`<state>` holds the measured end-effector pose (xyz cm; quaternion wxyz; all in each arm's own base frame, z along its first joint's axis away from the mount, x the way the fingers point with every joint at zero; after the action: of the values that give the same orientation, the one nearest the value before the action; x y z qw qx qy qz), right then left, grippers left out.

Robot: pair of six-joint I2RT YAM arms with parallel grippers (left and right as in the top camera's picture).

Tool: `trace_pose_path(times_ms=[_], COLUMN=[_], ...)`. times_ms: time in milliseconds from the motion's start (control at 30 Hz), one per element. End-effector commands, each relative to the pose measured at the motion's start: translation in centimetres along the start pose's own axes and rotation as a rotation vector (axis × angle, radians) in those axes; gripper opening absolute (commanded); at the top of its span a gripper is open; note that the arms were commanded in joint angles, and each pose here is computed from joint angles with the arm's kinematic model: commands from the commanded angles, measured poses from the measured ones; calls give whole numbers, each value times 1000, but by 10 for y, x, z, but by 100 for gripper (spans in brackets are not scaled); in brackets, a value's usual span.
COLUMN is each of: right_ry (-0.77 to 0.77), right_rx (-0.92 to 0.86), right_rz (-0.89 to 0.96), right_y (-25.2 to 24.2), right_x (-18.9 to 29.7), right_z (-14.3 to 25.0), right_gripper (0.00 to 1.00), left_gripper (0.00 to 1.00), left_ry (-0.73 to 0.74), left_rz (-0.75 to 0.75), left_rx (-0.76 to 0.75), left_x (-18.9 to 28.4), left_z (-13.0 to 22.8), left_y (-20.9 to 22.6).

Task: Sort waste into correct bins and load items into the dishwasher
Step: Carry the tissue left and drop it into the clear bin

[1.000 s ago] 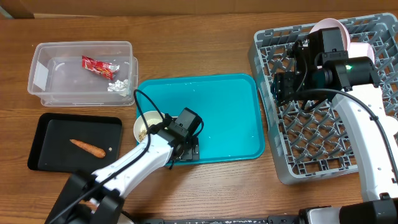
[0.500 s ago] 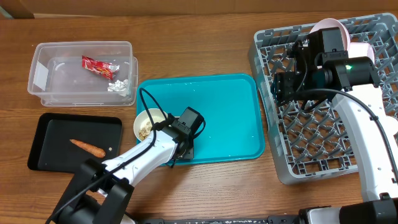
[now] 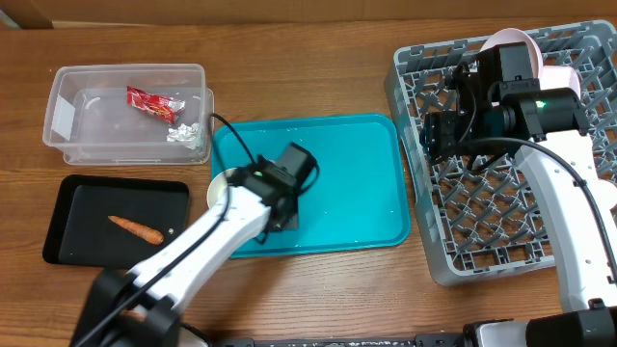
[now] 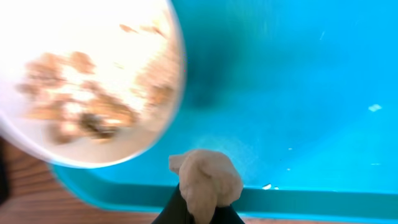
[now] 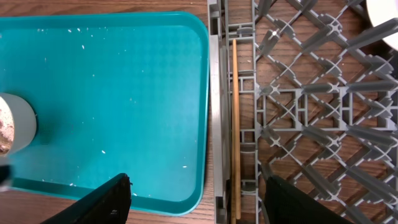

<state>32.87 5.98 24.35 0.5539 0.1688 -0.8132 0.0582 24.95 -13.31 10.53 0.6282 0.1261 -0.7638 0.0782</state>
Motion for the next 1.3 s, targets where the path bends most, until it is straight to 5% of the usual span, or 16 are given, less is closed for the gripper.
trace_pose_path(times_ms=[0,333,567,667,900,967,1133,1267], right_ry=[-11,-11,-12,-12,-12,-12,-12,-12], right_rx=[-3,-2,-2,-2,-2,-2,-2,2], right_rz=[5,5,5,5,5,5,5,5], right_y=[-1,-1,-1,-1,-1,-1,-1,-1], right_x=[2,2,2,2,2,2,2,2], right_z=[-2,-2,-2,-3,-2,-2,-2,-3], right_gripper=[72,71,72,72,72,72,72,72], left_gripper=[4,4,11,25,24,29,64,75], left_ry=[-158,-203,-377,-558,-666,-655,-629,-650], left_rz=[31,22,159,206,166,150,139,137], left_rx=[120,527,609,545,529,527,515,463], left_x=[44,48,59,76,55,41,21,47], left_z=[-36,-94,-145,-181,-219,-225,-232,-241], left_y=[26,136,160,162,164,164,161,160])
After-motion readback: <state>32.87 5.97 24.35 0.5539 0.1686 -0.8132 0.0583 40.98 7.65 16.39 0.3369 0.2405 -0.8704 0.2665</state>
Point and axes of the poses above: each gripper's point midway between its finger pads, its own x axis back along the fingers, its own y axis along the line the jaws close on, z = x × y, the point moved 4 cm from there along x, back along the fingers, and after that the axes turned 14 degrees about x, right-handed, at the moved point
